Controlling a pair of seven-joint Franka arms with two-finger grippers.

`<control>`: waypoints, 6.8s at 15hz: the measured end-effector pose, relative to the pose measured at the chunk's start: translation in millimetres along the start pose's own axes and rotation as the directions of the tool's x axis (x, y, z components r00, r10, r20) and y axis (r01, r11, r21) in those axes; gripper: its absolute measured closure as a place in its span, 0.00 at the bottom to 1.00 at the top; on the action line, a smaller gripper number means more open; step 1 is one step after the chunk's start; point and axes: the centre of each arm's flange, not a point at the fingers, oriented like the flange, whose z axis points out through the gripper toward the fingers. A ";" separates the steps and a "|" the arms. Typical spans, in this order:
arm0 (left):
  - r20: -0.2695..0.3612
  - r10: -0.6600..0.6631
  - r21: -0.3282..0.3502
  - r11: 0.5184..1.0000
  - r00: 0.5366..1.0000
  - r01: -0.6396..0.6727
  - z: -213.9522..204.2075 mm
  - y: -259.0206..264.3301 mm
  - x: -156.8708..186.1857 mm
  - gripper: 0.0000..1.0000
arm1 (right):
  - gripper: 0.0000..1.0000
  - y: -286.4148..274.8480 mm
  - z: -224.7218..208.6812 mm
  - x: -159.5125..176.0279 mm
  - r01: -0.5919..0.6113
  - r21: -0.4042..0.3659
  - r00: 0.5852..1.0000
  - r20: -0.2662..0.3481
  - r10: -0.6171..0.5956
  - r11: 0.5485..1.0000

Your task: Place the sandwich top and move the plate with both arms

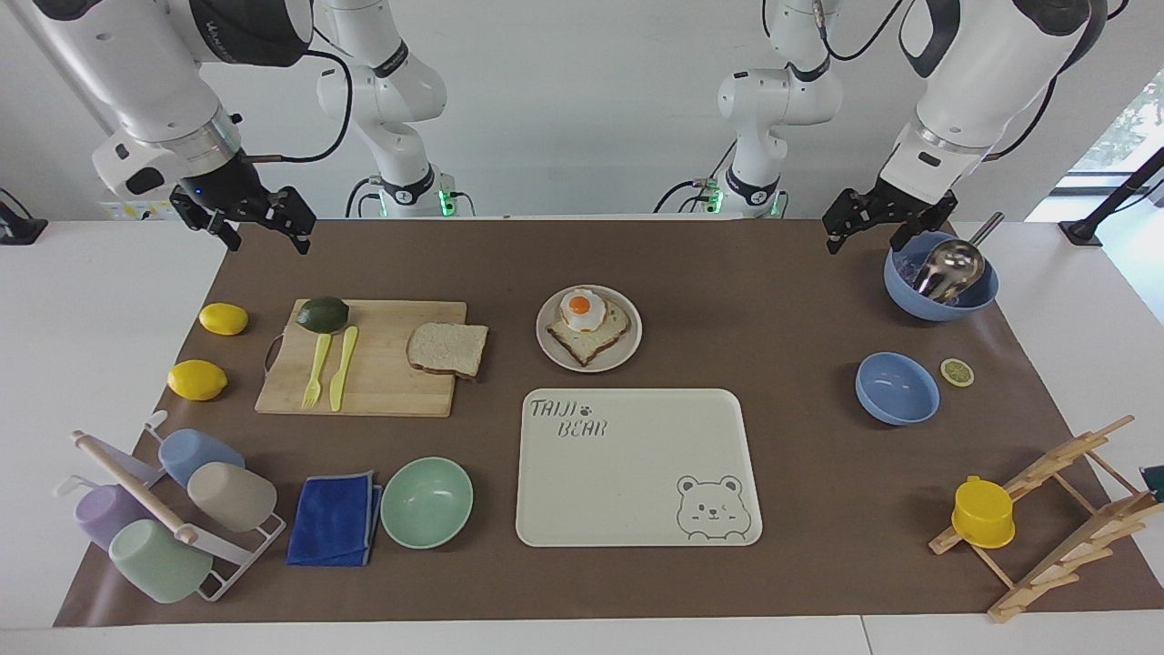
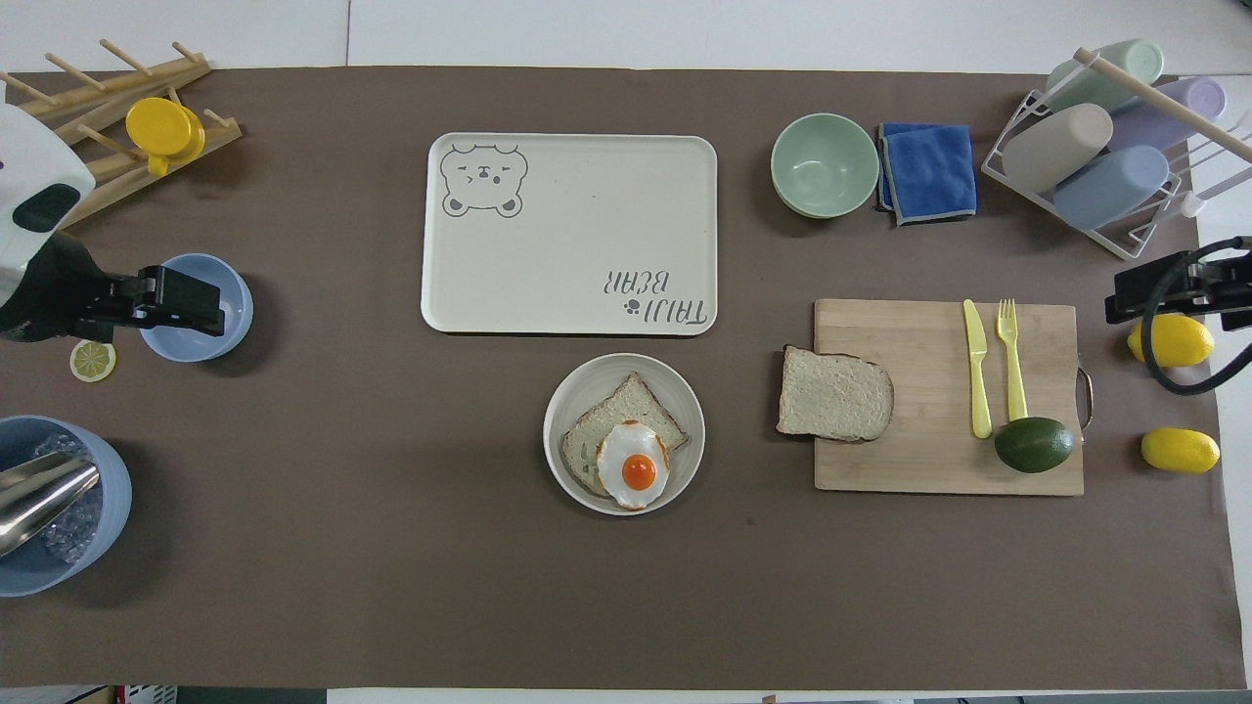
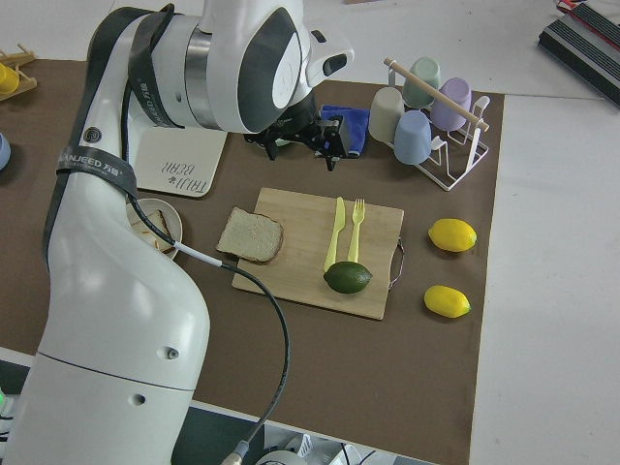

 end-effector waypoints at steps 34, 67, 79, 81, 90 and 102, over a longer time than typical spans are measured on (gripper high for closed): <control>0.000 0.000 0.000 1.000 1.000 0.000 0.0 0.0 0.0 0.00 | 0.06 -289.0 333.1 -13.5 0.193 -0.495 0.981 0.122 -0.152 0.847; 0.001 0.000 0.000 1.000 1.000 0.000 0.1 0.0 -0.1 0.00 | 0.92 -500.5 260.2 -121.9 0.271 -0.228 0.957 -0.039 -0.287 0.935; 0.001 0.002 0.000 1.000 1.000 -0.002 0.1 1.3 -0.2 0.00 | 0.03 -433.5 186.8 -58.7 0.099 -0.129 0.983 -0.139 -0.117 0.987; 0.001 0.003 0.000 1.000 1.000 -0.003 0.1 1.4 -0.3 0.00 | 0.00 -374.1 133.9 -39.2 0.046 -0.134 0.988 -0.140 -0.065 0.990; 0.011 0.041 -0.001 0.999 0.999 -0.041 18.9 25.6 -2.8 0.00 | 0.00 -152.4 15.4 -20.9 -0.068 -0.082 0.997 -0.040 0.065 0.994; -0.002 0.117 -0.047 0.992 0.993 -0.117 201.9 148.0 2.3 0.00 | 0.00 -80.0 21.1 -6.4 0.008 -0.084 0.999 0.044 -0.005 0.996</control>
